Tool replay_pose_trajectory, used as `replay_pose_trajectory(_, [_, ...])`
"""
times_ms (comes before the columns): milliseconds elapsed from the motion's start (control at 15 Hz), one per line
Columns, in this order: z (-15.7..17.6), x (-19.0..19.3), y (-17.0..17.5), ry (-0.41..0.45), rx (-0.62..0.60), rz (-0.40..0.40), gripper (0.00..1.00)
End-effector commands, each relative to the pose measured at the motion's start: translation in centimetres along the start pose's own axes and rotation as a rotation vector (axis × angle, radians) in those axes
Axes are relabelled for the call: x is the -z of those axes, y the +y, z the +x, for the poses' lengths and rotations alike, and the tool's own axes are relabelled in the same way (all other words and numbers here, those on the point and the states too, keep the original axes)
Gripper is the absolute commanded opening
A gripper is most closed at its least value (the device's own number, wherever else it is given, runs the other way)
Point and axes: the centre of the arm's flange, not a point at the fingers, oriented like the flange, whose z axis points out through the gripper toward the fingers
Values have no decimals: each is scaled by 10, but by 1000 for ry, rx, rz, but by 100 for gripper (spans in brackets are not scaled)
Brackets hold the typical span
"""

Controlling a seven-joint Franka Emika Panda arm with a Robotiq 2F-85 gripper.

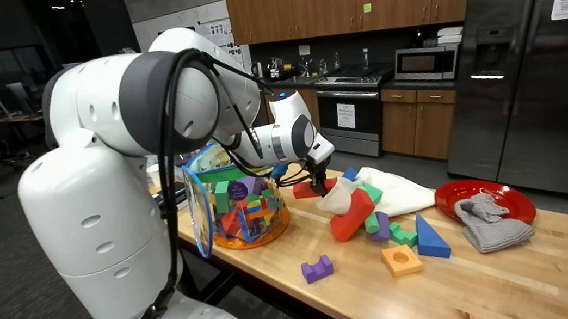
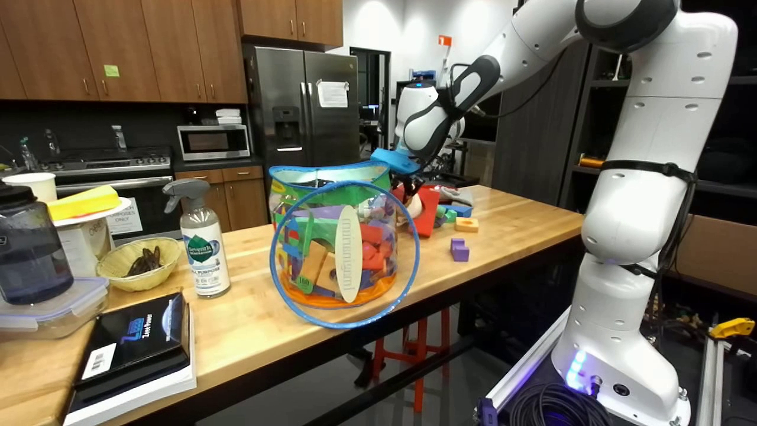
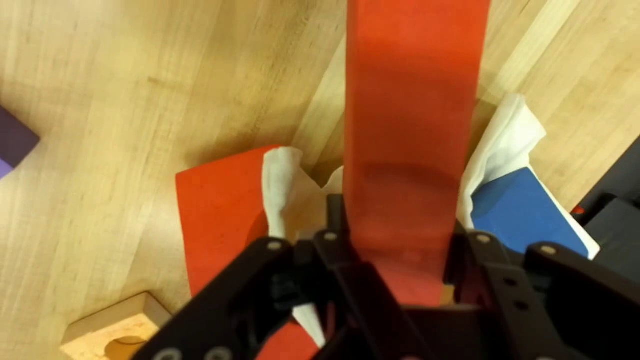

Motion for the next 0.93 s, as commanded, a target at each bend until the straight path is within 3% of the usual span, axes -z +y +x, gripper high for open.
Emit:
replay_pose_trajectory(0, [-6,27,4,20,-24,51,16])
replay_pose_trajectory(867, [-26,100,-14,42,-2,245,16])
